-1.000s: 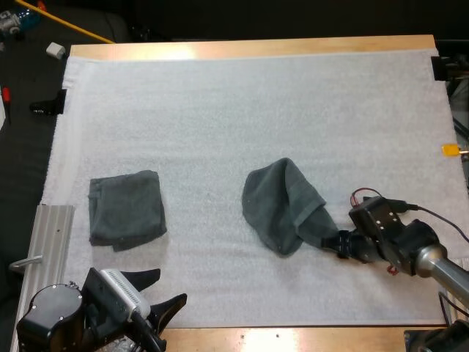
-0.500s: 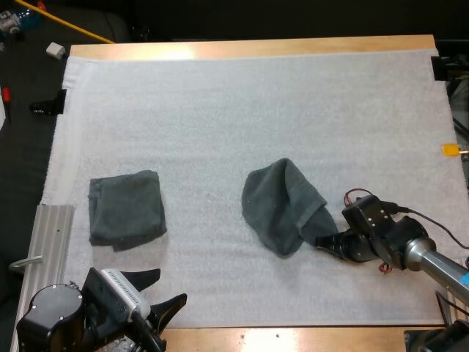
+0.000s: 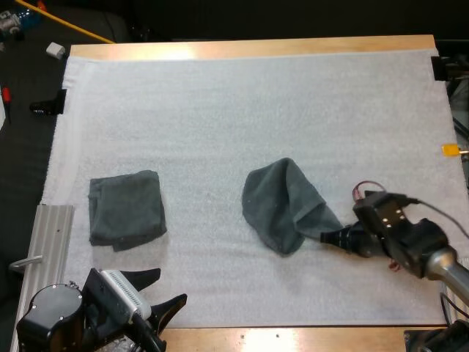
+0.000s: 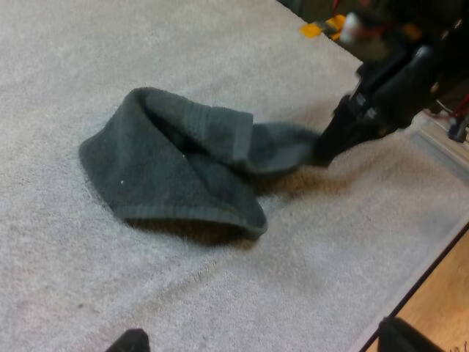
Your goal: Pick towel from pile, fold and stack
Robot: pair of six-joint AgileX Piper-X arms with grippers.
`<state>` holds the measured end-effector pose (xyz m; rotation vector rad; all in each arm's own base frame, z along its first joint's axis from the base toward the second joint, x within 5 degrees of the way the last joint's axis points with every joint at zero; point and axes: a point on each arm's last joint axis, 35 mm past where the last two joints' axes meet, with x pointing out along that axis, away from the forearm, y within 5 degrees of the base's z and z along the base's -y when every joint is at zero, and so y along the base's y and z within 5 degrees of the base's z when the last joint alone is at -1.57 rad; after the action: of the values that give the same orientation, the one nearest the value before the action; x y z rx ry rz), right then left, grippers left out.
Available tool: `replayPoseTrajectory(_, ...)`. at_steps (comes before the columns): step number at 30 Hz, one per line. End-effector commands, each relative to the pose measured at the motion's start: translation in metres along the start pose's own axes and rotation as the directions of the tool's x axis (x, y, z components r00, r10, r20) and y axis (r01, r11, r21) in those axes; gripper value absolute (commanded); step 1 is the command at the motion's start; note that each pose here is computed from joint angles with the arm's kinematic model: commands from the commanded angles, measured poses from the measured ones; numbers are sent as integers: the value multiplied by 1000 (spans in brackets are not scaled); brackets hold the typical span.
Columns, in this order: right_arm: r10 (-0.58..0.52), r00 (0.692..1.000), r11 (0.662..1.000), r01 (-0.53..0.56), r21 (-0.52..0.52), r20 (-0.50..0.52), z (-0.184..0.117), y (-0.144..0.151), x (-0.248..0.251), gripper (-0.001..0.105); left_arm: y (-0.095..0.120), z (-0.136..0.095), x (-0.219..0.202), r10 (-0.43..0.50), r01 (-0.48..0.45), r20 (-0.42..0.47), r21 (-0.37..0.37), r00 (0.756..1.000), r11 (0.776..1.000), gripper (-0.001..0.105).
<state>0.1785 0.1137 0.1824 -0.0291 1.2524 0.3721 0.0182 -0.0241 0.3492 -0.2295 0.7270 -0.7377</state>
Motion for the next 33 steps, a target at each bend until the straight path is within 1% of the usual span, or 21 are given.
replayPoseTrajectory(1, -36, 998, 997, 39, -66, 52, 7, 4, -37, 0, -1, 2, 0, -9, 8, 12, 32, 1000, 999, 60)
replayPoseTrajectory(4, -63, 996, 991, 70, -116, 62, 12, 6, -62, 0, 0, 5, 2, -7, 7, 9, 44, 1000, 999, 60)
replayPoseTrajectory(7, -94, 995, 982, 98, -161, 34, 14, 8, -80, 0, 2, 12, 10, -13, 14, -15, 55, 1000, 998, 60)
replayPoseTrajectory(10, -123, 992, 975, 121, -188, 1, 14, 9, -89, 0, 5, 20, 22, -25, 28, -61, 62, 998, 998, 60)
replayPoseTrajectory(13, -152, 987, 971, 139, -194, -52, 11, 7, -87, 0, 8, 28, 39, -43, 54, -135, 81, 990, 995, 60)
replayPoseTrajectory(15, -124, 992, 977, 122, -176, -3, 14, 7, -89, 1, 8, 28, 34, -30, 36, -103, 62, 994, 997, 61)
replayPoseTrajectory(17, -119, 993, 978, 117, -174, -1, 13, 7, -89, 1, 12, 34, 43, -32, 38, -122, 52, 992, 998, 61)
replayPoseTrajectory(21, -120, 993, 978, 117, -173, -11, 12, 7, -89, 1, 17, 46, 67, -59, 70, -185, 51, 981, 996, 60)
replayPoseTrajectory(25, -116, 993, 979, 113, -169, -7, 13, 7, -89, 1, 16, 56, 95, -106, 128, -241, 77, 965, 989, 60)
replayPoseTrajectory(29, -113, 994, 980, 111, -164, -1, 13, 7, -89, 1, 11, 61, 128, -141, 182, -299, 115, 944, 976, 61)
replayPoseTrajectory(33, -119, 993, 980, 119, -160, 6, 14, 7, -89, 1, 4, 60, 160, -110, 181, -350, 176, 930, 968, 61)
